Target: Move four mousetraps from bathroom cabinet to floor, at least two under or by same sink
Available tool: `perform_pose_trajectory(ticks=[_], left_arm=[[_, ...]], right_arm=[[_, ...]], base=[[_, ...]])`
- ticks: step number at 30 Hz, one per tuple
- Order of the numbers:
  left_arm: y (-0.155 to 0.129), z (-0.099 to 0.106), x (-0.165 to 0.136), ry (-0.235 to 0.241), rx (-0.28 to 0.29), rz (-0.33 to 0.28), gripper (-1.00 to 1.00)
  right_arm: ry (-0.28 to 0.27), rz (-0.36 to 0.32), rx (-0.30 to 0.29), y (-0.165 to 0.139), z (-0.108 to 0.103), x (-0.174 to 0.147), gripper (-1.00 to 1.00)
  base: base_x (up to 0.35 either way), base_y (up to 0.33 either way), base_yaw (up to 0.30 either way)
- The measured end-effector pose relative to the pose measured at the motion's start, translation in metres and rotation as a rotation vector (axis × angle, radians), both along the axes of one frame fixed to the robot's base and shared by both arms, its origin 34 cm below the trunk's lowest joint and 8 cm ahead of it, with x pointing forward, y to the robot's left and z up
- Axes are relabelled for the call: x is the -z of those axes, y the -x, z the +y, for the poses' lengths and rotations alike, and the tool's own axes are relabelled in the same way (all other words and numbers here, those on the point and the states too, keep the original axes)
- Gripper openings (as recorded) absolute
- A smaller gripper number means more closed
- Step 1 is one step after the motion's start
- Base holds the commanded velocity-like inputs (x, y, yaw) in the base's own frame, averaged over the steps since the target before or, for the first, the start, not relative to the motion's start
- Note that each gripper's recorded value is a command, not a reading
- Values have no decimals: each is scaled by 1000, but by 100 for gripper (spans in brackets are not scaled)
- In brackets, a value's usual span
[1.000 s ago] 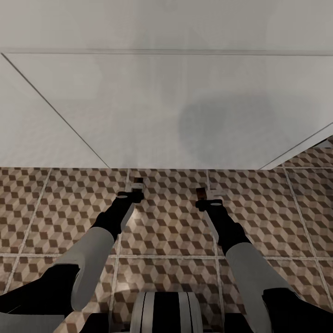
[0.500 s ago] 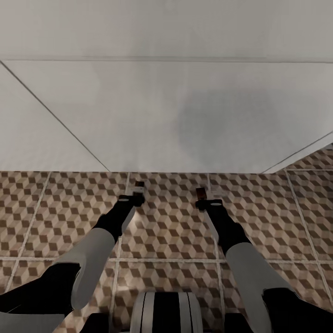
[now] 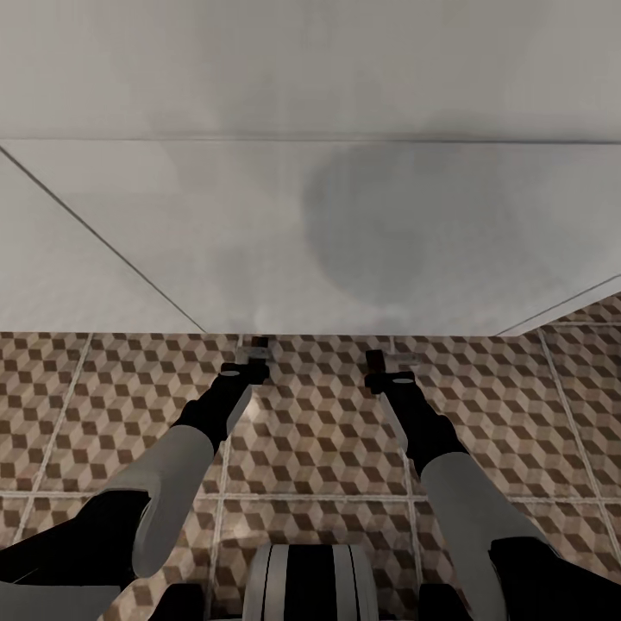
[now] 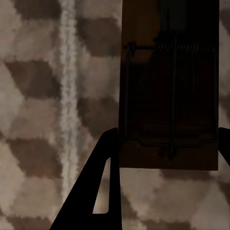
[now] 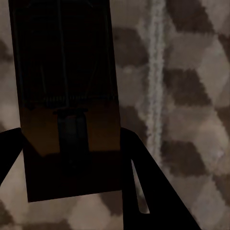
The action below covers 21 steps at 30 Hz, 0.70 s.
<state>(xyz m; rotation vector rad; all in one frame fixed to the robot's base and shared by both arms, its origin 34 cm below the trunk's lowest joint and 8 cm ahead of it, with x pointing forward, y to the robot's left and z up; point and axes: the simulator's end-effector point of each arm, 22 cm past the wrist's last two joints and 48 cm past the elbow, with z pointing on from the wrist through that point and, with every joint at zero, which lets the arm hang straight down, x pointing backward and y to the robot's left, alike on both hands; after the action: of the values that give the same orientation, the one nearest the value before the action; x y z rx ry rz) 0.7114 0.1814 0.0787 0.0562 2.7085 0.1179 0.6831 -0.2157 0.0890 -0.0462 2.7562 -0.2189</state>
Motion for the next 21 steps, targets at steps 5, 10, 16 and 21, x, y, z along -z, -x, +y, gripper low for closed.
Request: perform_pose_trajectory(ticks=[5, 10, 16, 21], left_arm=[[0, 0, 0, 3, -5, 1, -100], [1, 0, 0, 4, -6, 2, -100], [0, 0, 0, 0, 0, 0, -100], [0, 0, 0, 0, 1, 0, -100]], right_arm=[[-1, -3, 1, 0, 0, 0, -100], [0, -1, 1, 2, -1, 3, -100], [-1, 8, -1, 9, 0, 9, -100], [-1, 6, -2, 10, 0, 9, -100]], base=[[1, 0, 0], [0, 0, 0], [0, 0, 0], [35, 0, 0]])
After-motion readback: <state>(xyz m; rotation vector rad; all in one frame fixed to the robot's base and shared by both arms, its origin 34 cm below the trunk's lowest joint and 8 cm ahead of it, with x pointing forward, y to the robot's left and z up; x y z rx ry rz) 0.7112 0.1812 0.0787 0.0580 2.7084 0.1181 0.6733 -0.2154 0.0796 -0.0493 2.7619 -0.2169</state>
